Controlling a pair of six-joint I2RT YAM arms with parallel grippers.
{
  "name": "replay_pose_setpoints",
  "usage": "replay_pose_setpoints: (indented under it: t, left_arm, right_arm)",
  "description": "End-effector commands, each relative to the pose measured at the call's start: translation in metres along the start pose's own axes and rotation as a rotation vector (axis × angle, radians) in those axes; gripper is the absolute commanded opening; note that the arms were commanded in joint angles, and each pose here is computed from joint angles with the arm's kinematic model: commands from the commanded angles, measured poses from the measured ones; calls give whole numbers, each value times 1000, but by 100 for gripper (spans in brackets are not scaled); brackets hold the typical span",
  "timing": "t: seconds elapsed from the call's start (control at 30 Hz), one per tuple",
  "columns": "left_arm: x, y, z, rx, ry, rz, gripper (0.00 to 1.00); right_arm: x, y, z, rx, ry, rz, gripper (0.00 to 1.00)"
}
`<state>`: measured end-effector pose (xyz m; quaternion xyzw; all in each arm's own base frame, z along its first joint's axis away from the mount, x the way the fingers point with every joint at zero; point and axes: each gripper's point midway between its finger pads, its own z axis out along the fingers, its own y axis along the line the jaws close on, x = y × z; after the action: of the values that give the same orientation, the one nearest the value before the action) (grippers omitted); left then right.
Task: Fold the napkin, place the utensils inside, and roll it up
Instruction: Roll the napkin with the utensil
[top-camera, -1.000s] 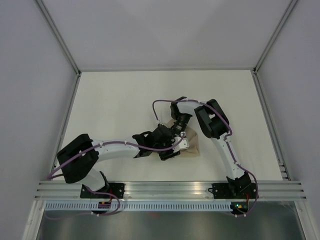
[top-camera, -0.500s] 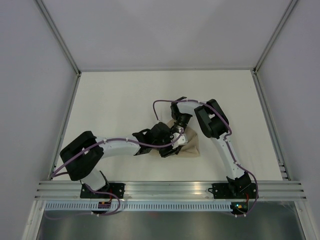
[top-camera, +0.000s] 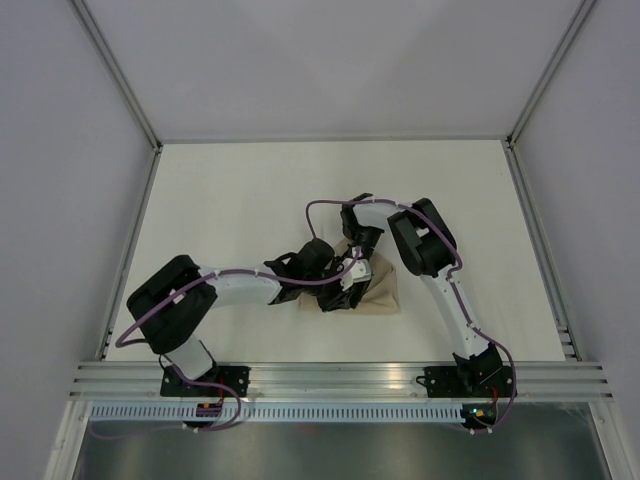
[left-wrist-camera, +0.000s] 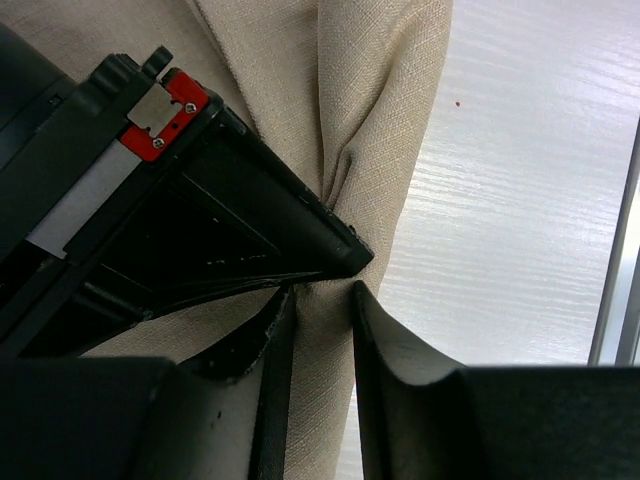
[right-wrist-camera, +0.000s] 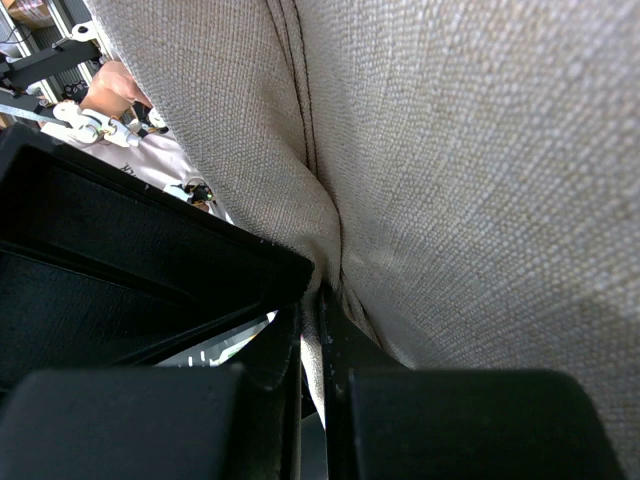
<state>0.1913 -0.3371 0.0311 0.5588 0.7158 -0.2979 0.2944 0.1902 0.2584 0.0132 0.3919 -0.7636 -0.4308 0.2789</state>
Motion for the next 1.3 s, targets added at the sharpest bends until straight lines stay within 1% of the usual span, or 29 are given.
replay_pose_setpoints:
  t: [0.0, 0.13, 0.23, 0.3, 0.43, 0.47, 0.53, 0.57, 0.67, 0.8, 0.87, 0.9, 0.93, 0.97, 1.0, 1.03, 1.07, 1.1, 1.13, 1.17, 1.2, 1.23, 1.27]
  left_arm:
    - [14, 1, 7, 22, 37, -65, 20]
    - [23, 3, 11, 39, 59, -98, 11]
    - [19, 2, 13, 73, 58, -125, 6]
    - [21, 3, 14, 88, 62, -144, 2]
    - [22, 4, 14, 152, 58, -210, 2]
    - [19, 5, 15, 159, 53, -212, 2]
    - [20, 6, 16, 177, 50, -226, 2]
    - [26, 3, 15, 187, 74, -246, 2]
    - [27, 5, 16, 202, 75, -279, 2]
    - [32, 9, 18, 224, 81, -325, 2]
    - [32, 12, 19, 232, 77, -343, 2]
    - [33, 13, 19, 230, 80, -347, 2]
    - [32, 14, 19, 234, 80, -352, 2]
    - [35, 14, 20, 239, 87, -363, 2]
    - [36, 13, 20, 242, 92, -373, 2]
    - [35, 14, 20, 243, 94, -376, 2]
    - [36, 14, 20, 246, 97, -379, 2]
    - [36, 14, 20, 250, 96, -380, 2]
    - [36, 17, 20, 247, 92, -388, 2]
    - [38, 17, 22, 250, 98, -398, 2]
    - [38, 17, 22, 256, 94, -408, 2]
    - [39, 19, 22, 252, 97, -417, 2]
    - [42, 20, 22, 247, 102, -422, 2]
  right_arm:
    - [-11, -84, 2, 242, 42, -145, 0]
    - [-14, -78, -1, 233, 19, -145, 1]
    - [-18, -74, -5, 229, -13, -145, 3]
    - [-21, -72, -7, 221, -43, -132, 13]
    - [-30, -59, -19, 218, -119, -151, 28]
    - [-32, -55, -22, 212, -133, -157, 34]
    - [-38, -48, -33, 215, -183, -161, 39]
    - [-39, -46, -38, 218, -200, -166, 43]
    - [-46, -40, -56, 250, -268, -174, 48]
    - [-53, -46, -90, 299, -398, -160, 50]
    - [-53, -47, -104, 323, -459, -127, 51]
    - [-54, -54, -119, 343, -509, -126, 51]
    - [-55, -50, -130, 358, -553, -112, 51]
    - [-51, -54, -134, 367, -577, -90, 51]
    - [-50, -61, -151, 398, -637, -88, 51]
    - [-48, -55, -166, 436, -679, -104, 50]
    - [-39, -62, -168, 469, -693, -62, 50]
    - [-38, -68, -186, 527, -744, -76, 50]
    - [-34, -58, -200, 573, -780, -103, 49]
    - [-26, -60, -198, 602, -776, -121, 48]
    - [-23, -64, -208, 676, -790, -139, 47]
    - [-19, -49, -220, 733, -824, -187, 44]
    - [-9, -52, -209, 748, -810, -190, 43]
